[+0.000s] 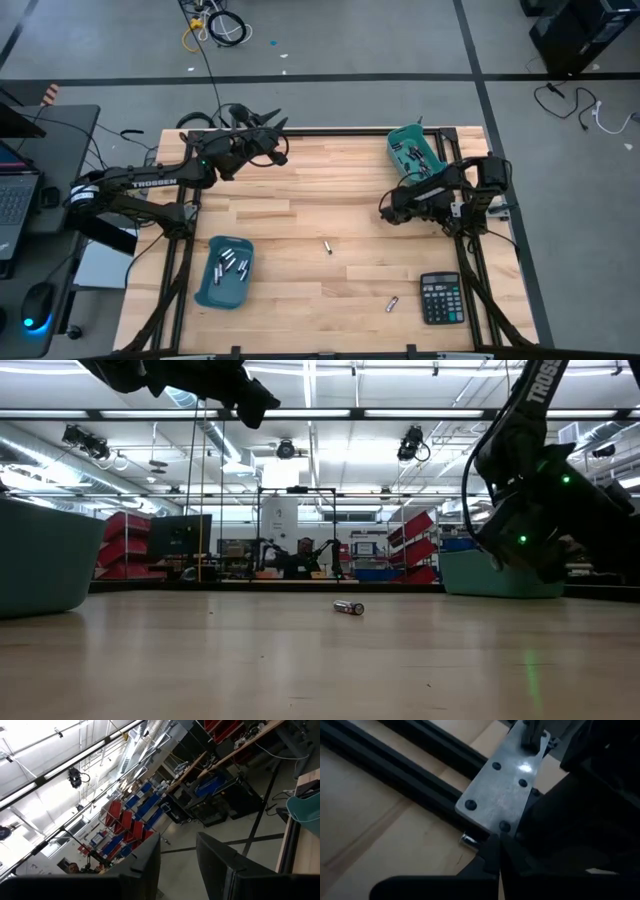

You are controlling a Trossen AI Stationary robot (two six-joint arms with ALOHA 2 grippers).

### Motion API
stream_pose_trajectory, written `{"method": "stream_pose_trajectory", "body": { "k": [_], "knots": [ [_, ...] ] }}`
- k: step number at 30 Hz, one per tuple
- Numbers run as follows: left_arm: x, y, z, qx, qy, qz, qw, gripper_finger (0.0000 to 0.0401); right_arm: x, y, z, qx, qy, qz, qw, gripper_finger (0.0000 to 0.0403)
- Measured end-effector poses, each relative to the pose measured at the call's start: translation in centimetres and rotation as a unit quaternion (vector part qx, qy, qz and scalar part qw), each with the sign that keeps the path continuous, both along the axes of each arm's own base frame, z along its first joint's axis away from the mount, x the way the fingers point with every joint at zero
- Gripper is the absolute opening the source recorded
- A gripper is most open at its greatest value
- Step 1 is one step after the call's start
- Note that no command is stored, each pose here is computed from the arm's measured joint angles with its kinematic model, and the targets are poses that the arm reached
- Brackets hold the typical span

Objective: Sort batteries
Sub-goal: Put the silver battery into the blue bin

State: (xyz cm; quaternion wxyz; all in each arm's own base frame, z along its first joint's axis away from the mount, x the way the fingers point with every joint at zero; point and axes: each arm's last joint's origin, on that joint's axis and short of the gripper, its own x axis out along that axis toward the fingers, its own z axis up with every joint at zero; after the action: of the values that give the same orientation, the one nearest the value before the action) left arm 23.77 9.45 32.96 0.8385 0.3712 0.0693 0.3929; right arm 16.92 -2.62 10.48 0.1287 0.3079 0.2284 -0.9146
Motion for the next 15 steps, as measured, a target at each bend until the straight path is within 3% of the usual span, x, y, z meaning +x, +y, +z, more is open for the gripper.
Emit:
{"method": "stream_pose_trajectory", "body": {
  "k": [5,10,15],
  "knots": [
    [0.0,0.0,0.0,-0.005,-0.006,-0.001,1.0,0.0125,0.0,0.0,0.0,0.001,-0.003,0.0,1.0,0.0],
    [0.0,0.0,0.0,-0.005,-0.006,-0.001,1.0,0.0125,0.9,0.4,-1.1,-0.004,-0.069,0.024,0.997,0.0],
    [0.0,0.0,0.0,-0.005,-0.006,-0.001,1.0,0.0125,-0.8,0.3,-1.2,0.014,-0.024,0.003,1.0,0.0]
  ]
}}
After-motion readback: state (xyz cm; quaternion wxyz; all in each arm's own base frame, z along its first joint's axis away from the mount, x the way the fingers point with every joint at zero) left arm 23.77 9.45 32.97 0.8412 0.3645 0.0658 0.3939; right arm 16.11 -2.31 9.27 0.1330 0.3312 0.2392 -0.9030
